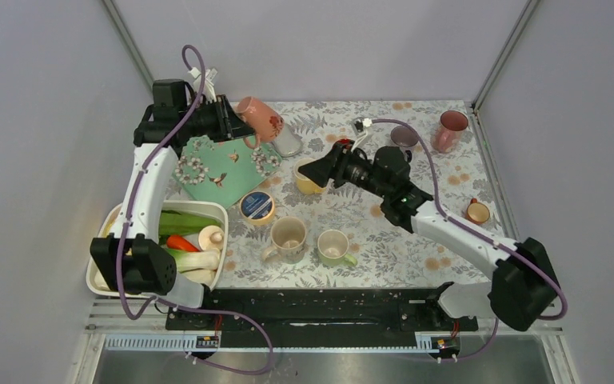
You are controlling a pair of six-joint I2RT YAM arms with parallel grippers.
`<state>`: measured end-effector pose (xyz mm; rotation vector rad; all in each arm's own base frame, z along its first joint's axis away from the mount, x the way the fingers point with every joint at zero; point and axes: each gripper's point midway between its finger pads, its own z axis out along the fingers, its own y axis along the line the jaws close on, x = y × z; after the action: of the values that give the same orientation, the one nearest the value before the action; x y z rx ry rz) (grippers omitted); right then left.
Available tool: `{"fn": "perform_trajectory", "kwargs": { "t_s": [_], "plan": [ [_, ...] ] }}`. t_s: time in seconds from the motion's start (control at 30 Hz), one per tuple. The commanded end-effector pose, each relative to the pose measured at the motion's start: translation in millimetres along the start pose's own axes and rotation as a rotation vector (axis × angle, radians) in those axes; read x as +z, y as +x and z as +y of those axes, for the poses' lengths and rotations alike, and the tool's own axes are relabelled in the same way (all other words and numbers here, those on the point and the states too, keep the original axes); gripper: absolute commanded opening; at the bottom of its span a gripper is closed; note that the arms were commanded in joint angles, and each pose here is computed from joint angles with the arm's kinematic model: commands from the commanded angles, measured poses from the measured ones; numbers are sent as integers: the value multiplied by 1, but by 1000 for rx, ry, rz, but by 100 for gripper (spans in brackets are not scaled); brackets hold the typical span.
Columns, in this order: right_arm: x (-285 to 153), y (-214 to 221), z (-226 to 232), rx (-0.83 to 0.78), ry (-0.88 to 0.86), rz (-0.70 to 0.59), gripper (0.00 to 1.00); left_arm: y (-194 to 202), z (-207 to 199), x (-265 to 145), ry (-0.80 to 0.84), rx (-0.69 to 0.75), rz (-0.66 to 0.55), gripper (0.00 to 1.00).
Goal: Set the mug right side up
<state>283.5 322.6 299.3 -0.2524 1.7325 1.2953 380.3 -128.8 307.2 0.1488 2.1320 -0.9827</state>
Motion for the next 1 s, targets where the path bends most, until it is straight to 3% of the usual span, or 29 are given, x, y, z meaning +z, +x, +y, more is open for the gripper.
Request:
{"fn": "perform_trajectory", "kwargs": {
  "t_s": [0.0, 0.5, 0.57, 0.7, 0.73, 0.77, 0.87, 0.93, 0.97],
  "plan": [
    [19, -53, 54, 83, -219, -215, 72, -19, -85, -30, 230, 100, -63, 0],
    [34, -83, 79, 153, -367, -322, 68, 48, -147, -33, 424, 110, 112, 0],
    [27, -92, 90, 144, -422, -364, 55, 59, -149, -28, 442, 106, 145, 0],
    [18, -101, 95, 69, -398, -398, 7, 73, -146, -21, 465, 52, 202, 0],
    [17, -100, 92, 46, -368, -389, 0, 74, -143, -19, 457, 44, 205, 0],
    [16, -99, 88, 25, -334, -382, 0, 73, -138, -16, 438, 44, 202, 1],
    [6, -96, 66, -78, -180, -340, 0, 66, -118, -11, 328, 103, 180, 70],
    [-8, -94, 46, -202, -14, -281, 0, 57, -98, -10, 215, 188, 147, 97],
    [-16, -80, 22, -252, 121, -183, 0, 52, -85, -11, 151, 240, 127, 99]
  ]
}}
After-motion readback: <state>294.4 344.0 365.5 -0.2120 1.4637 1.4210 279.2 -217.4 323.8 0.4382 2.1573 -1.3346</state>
